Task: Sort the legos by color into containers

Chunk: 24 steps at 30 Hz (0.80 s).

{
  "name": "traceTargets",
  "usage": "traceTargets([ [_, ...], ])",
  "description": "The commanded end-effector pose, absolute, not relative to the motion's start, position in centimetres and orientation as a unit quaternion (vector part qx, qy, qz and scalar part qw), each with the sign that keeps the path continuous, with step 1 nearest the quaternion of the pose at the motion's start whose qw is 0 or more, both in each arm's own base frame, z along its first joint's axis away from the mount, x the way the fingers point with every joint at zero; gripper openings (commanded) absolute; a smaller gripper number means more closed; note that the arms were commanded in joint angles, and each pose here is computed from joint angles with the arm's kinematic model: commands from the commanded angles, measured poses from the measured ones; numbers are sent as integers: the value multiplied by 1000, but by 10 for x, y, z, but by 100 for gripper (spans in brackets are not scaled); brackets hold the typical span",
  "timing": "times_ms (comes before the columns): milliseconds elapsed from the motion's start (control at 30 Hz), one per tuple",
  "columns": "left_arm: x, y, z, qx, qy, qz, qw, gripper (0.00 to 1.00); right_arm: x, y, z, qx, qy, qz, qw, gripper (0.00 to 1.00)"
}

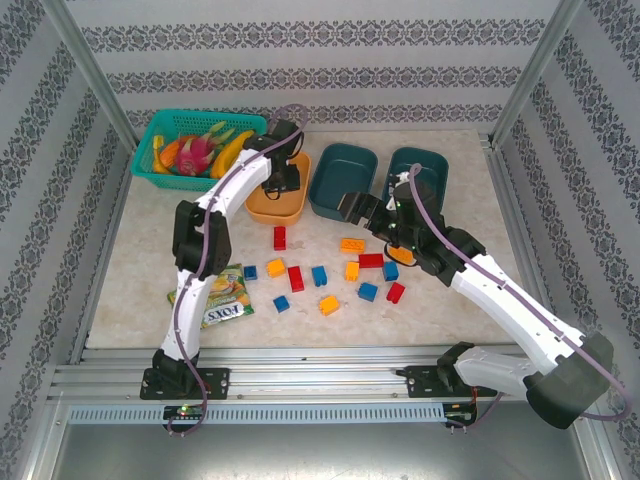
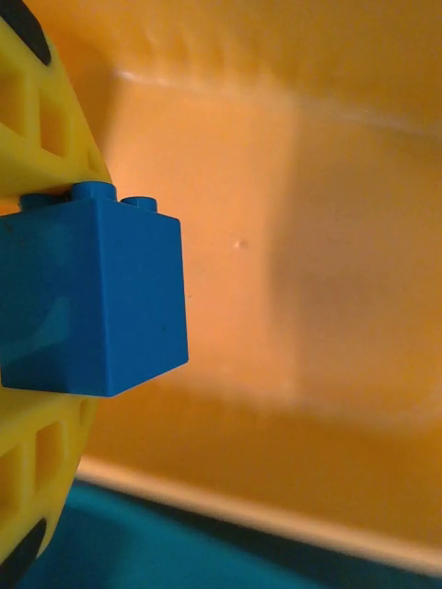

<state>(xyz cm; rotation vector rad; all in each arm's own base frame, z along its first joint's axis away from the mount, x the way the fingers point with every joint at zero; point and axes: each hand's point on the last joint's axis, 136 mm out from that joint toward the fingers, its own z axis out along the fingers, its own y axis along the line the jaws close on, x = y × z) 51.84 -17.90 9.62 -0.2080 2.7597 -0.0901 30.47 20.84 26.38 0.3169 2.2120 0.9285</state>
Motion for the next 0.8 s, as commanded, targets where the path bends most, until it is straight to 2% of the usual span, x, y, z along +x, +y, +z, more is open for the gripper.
traceTargets([
  [0, 521, -154, 87, -76, 983, -3, 166, 44, 303, 197, 273, 139, 849, 357, 364, 95],
  [367, 527, -154, 49, -73, 987, -7, 145, 45, 289, 170, 244, 179, 857, 338, 347, 95],
  [567, 525, -155, 44, -73, 989, -8, 132, 65, 288, 169, 240, 181, 863, 330, 337, 95],
  [767, 530, -157, 91, -76, 981, -26, 175, 78, 283, 156, 240, 191, 872, 298, 337, 94],
])
